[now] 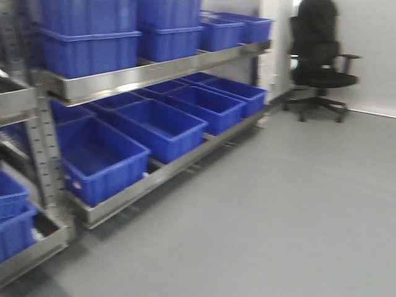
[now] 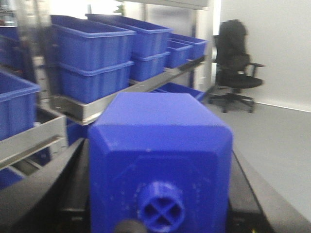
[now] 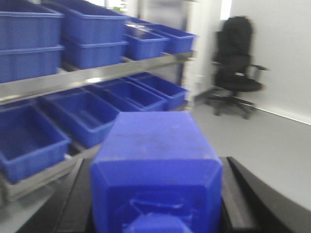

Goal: Pick and sort blue part to right shelf
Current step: 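Drive the base up to the shelf of blue bins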

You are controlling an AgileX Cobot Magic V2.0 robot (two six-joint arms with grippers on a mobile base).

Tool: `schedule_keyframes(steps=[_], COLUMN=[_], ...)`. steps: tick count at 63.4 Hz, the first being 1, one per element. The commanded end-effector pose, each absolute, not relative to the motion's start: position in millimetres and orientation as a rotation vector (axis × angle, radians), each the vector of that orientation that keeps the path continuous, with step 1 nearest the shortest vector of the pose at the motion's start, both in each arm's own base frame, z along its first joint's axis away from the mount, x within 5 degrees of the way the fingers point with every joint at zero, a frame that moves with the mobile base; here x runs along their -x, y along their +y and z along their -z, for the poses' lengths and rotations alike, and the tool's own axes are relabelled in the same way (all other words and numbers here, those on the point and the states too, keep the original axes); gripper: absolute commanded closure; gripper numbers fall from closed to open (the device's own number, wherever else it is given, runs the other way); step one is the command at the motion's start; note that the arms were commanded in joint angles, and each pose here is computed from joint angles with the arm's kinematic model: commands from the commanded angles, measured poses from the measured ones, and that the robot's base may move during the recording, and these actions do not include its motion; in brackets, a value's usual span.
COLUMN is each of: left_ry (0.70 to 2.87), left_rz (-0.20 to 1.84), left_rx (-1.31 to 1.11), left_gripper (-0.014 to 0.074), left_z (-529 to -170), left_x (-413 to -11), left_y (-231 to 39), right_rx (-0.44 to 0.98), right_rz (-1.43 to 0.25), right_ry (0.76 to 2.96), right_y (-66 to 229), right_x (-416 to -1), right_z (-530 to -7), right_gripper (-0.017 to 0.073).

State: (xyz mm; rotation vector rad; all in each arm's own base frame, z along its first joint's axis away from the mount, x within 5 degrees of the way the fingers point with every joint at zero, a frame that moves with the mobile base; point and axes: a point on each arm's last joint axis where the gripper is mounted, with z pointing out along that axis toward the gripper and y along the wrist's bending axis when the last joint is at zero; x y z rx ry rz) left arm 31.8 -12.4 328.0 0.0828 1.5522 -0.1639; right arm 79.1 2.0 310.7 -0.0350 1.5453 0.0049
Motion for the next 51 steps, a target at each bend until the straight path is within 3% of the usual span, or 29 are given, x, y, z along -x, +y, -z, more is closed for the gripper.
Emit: schedule_keyframes(steps=[1, 51], left_ry=[1.451, 1.451], left_rz=[0.166, 0.166], left_rx=[-0.054, -0.054], left_gripper=[0.0208, 0.0208], left_z=[-344.3, -344.3], left_x=[-30.3, -30.3], left_y=[-10.6, -10.6], right_rx=[0.033, 0.033], right_rz=[0.004, 0.004], right_ry=[1.421, 1.421], right_y=[1.6, 1.6], right_x=[-77.1, -77.1], right_z=[-329.9, -329.9], right_gripper=[0.0153, 0.0153])
